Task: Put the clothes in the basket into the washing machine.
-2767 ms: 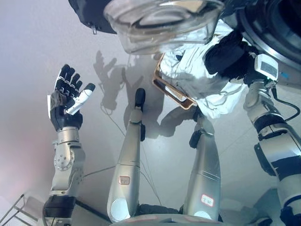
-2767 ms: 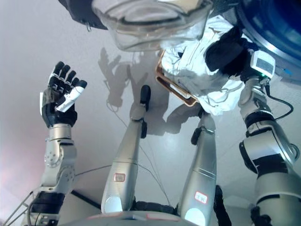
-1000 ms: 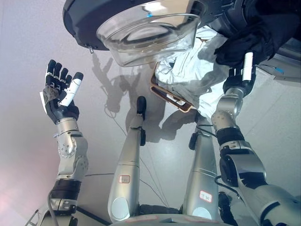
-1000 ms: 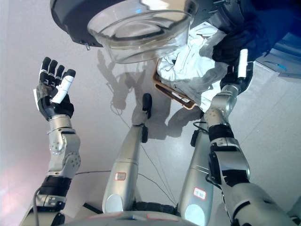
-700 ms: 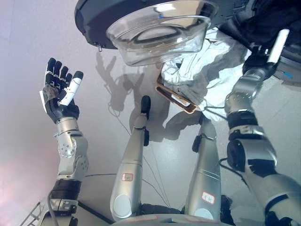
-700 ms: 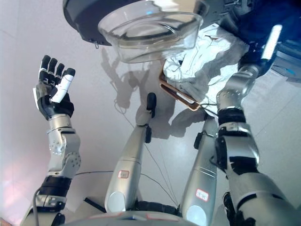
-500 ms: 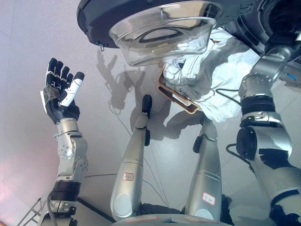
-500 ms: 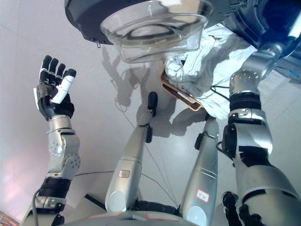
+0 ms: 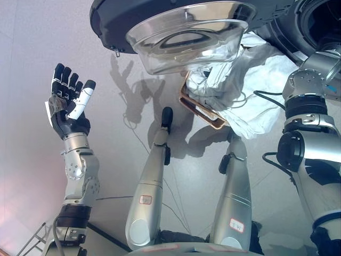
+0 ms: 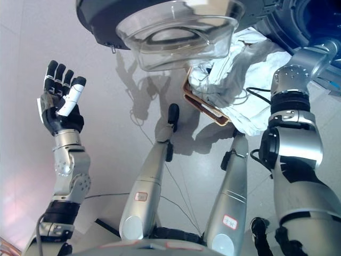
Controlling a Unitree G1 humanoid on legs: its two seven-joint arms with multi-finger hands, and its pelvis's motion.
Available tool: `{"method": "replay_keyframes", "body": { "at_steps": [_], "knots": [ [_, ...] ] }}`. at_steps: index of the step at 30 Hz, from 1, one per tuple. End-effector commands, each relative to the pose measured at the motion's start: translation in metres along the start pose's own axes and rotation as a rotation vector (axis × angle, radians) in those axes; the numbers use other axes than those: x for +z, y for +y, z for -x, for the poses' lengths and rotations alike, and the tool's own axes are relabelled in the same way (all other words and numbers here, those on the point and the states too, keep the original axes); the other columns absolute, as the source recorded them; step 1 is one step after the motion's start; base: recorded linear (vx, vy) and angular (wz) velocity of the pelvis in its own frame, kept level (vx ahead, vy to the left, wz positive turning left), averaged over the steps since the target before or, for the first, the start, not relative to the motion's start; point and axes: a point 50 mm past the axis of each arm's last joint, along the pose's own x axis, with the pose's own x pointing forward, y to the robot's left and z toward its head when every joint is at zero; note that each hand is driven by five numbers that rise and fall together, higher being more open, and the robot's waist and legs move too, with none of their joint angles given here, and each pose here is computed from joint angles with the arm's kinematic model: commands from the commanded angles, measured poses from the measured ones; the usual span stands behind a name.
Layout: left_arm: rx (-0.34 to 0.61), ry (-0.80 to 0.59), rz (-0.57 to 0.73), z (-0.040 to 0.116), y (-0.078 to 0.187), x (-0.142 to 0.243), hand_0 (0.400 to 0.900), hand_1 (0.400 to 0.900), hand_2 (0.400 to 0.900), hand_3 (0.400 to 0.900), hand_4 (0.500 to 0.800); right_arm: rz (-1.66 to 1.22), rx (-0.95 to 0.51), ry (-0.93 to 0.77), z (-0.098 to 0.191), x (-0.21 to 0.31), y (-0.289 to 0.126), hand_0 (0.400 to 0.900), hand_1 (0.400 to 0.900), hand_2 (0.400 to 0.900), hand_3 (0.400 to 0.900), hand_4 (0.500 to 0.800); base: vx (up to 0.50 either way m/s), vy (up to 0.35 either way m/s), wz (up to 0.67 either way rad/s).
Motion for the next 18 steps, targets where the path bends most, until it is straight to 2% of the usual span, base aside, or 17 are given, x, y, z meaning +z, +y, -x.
{"method": "replay_keyframes", "body": {
  "at_steps": [1, 10, 13, 18],
  "knots": [
    [-0.019, -0.215, 0.015, -0.003, 0.002, 0.042, 0.9, 0.9, 0.9, 0.9, 0.8, 0.062, 0.262, -0.134, -0.003, 0.029, 0.055, 0.9, 0.9, 0.9, 0.9, 0.8, 0.0, 0.0, 0.0],
    [-0.006, -0.221, 0.017, -0.002, 0.002, 0.043, 0.9, 0.9, 0.9, 0.9, 0.8, 0.086, 0.242, -0.081, 0.006, 0.009, 0.044, 0.9, 0.9, 0.9, 0.9, 0.8, 0.0, 0.0, 0.0],
    [0.005, -0.22, 0.004, -0.004, 0.004, 0.043, 0.9, 0.9, 0.9, 0.9, 0.8, 0.172, 0.216, -0.072, 0.006, 0.005, 0.038, 0.9, 0.9, 0.9, 0.9, 0.8, -0.002, 0.002, -0.02],
    [0.031, -0.214, -0.003, -0.003, 0.007, 0.041, 0.9, 0.9, 0.9, 0.9, 0.8, 0.298, 0.254, 0.037, 0.027, -0.027, 0.016, 0.9, 0.9, 0.9, 0.9, 0.8, -0.004, 0.0, -0.02]
  ]
}}
